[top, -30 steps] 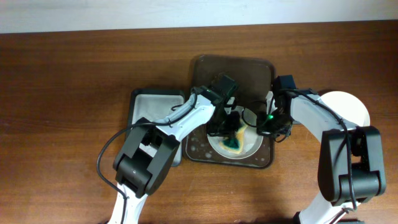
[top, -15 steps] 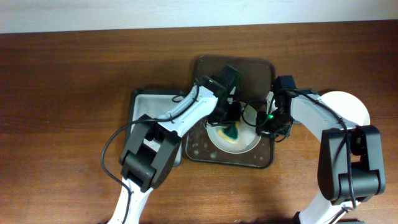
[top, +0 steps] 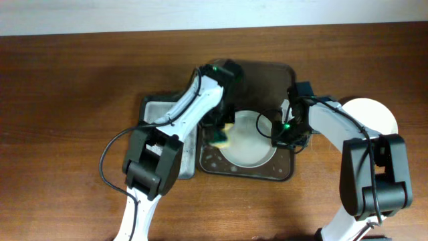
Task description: Clean dirty plates on tray and stack at the side
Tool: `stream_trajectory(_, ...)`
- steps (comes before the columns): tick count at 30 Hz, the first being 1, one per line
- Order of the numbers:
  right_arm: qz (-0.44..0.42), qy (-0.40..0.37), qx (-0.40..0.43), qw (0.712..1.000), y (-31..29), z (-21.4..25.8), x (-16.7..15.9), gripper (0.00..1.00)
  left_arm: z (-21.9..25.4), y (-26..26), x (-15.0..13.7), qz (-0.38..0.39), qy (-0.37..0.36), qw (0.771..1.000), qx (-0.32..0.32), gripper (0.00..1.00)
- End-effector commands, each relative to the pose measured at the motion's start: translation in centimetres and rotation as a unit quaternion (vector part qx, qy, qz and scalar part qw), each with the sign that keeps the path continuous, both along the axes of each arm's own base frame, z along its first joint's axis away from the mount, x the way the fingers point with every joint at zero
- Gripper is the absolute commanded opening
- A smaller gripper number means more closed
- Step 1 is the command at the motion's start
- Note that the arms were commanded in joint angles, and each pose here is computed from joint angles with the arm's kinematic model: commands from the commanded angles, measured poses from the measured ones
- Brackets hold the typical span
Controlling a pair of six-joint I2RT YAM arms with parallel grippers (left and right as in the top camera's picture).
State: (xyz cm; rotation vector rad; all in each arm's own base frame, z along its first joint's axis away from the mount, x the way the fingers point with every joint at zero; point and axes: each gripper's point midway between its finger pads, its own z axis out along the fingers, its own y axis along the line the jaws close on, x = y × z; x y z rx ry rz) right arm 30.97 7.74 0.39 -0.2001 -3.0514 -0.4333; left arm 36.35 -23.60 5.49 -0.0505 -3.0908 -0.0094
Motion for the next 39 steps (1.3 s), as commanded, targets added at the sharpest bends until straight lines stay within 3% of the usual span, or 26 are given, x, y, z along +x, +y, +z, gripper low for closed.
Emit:
stream_trajectory(1, 0.013, -0.031, -0.048, 0.998, -2.1, 1.8, 0.0, 0.04, 6.0, 1.1, 2.7, -0.031, -0.06, 0.998, -0.001, 0.0)
stream_trajectory(5, 0.008, -0.125, -0.08, 0.989, -3.2, 7.8, 0.7, 0.04, 12.7, 4.6, 2.5, -0.035, -0.096, 0.995, -0.019, 0.0)
stream_trajectory(8, 0.021, -0.189, -0.156, 0.969, -4.2, 12.2, 0.0, 0.04, 14.3, 9.6, 1.3, -0.017, -0.067, 0.998, -0.001, 0.0)
stream_trajectory(12, 0.043, -0.266, -0.239, 0.933, -3.8, 16.3, -0.5, 0.04, 12.8, 12.7, 1.0, -0.014, -0.032, 0.999, 0.01, 0.0)
stream_trajectory(17, 0.074, -0.288, -0.283, 0.912, -2.8, 17.2, -0.6, 0.04, 7.8, 13.4, -0.6, -0.025, -0.003, 1.0, 0.013, 0.0)
stream_trajectory(20, 0.079, -0.291, -0.295, 0.907, -2.7, 17.4, -0.7, 0.04, 4.6, 14.7, -2.8, -0.008, -0.046, 0.999, -0.014, 0.0)
stream_trajectory(24, 0.077, -0.318, -0.358, 0.875, -3.5, 19.3, -0.2, 0.04, 3.5, 15.5, -3.4, 0.02, -0.121, 0.99, -0.063, 0.0)
stream_trajectory(26, 0.098, -0.333, -0.37, 0.862, -2.3, 20.7, -0.5, 0.04, 3.1, 15.6, -3.8, 0.02, -0.117, 0.991, -0.063, 0.0)
stream_trajectory(30, 0.146, -0.381, -0.485, 0.773, -1.1, 24.5, -1.8, 0.04, 3.1, 15.6, -3.4, 0.02, -0.126, 0.99, -0.063, 0.0)
stream_trajectory(35, 0.171, -0.43, -0.512, 0.723, 1.4, 26.4, -3.3, 0.04, 3.1, 15.6, -3.4, 0.019, -0.126, 0.99, -0.063, 0.0)
stream_trajectory(39, 0.167, -0.446, -0.512, 0.715, 2.0, 26.9, -3.5, 0.04, 3.1, 15.6, -3.4, 0.019, -0.126, 0.99, -0.063, 0.0)
